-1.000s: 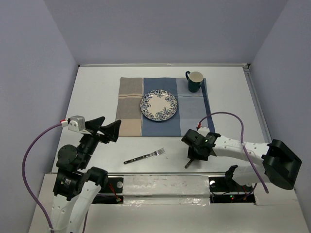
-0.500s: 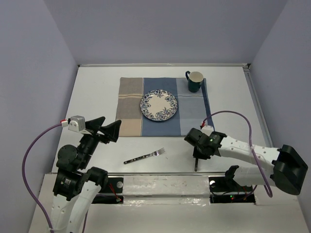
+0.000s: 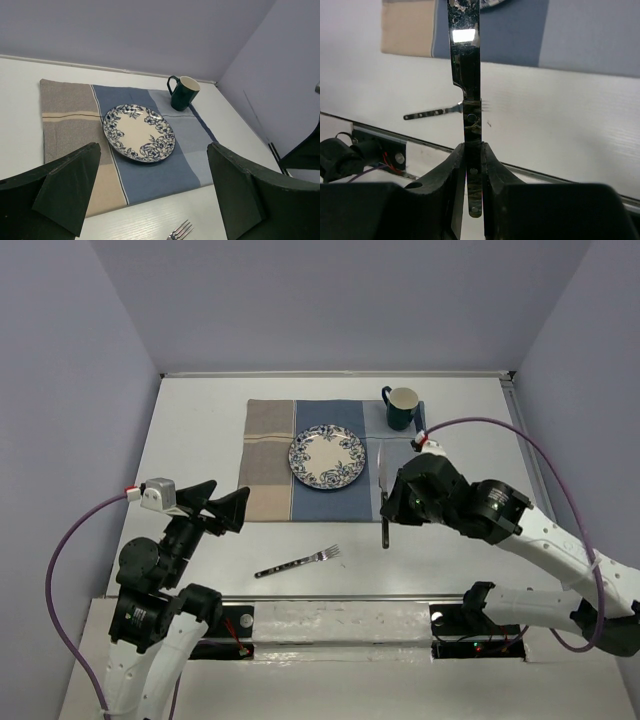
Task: Set the dinner table for one person
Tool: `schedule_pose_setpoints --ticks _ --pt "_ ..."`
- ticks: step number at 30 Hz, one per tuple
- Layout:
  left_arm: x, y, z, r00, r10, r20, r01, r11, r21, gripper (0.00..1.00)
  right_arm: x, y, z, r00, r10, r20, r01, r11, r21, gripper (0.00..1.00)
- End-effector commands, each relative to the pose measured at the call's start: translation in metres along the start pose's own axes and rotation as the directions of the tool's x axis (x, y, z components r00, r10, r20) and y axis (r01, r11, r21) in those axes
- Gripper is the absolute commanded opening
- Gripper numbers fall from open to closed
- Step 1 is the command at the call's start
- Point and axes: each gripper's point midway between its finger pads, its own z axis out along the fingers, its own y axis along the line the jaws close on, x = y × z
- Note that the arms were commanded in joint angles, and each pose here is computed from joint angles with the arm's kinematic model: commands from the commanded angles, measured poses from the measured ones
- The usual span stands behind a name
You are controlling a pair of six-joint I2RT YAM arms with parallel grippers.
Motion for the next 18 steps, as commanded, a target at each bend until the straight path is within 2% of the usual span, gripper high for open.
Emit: schedule_pose_setpoints --ticks 1,4,6,7,9,10,18 --pt "-0.004 -0.002 0.005 1.000 0.015 0.014 -0.015 1.000 0.014 0.99 -0.036 0.030 -0.003 0.985 -0.146 0.088 0.150 0.988 -0.035 0.00" --pt "-0.004 -0.002 0.006 1.000 0.014 0.015 -0.014 1.000 0.012 0.99 -0.063 0.014 0.022 0.959 -0.242 0.147 0.226 0.967 0.116 0.00" --pt "-0.004 -0.002 0.006 1.000 0.014 0.013 -0.014 1.000 0.012 0.99 -0.073 -0.005 0.052 0.954 -0.279 0.106 0.258 0.950 0.174 0.00" --pt "-0.003 -0.001 0.006 1.000 0.014 0.012 -0.014 1.000 0.011 0.99 -0.085 0.001 0.063 0.952 -0.270 0.145 0.250 0.958 0.142 0.00" --pt "-0.002 -0.001 0.007 1.000 0.015 0.007 -0.015 1.000 0.007 0.99 -0.093 -0.006 0.082 0.952 -0.273 0.138 0.258 0.959 0.118 0.00" --pt "-0.002 0.000 0.007 1.000 0.015 0.004 -0.015 1.000 0.006 0.99 -0.103 -0.019 0.099 0.952 -0.266 0.155 0.244 0.958 0.148 0.00" --pt "0.000 0.000 0.009 1.000 0.016 -0.003 -0.016 1.000 0.006 0.99 -0.110 -0.066 0.177 0.959 -0.279 0.055 0.261 0.940 0.222 0.00"
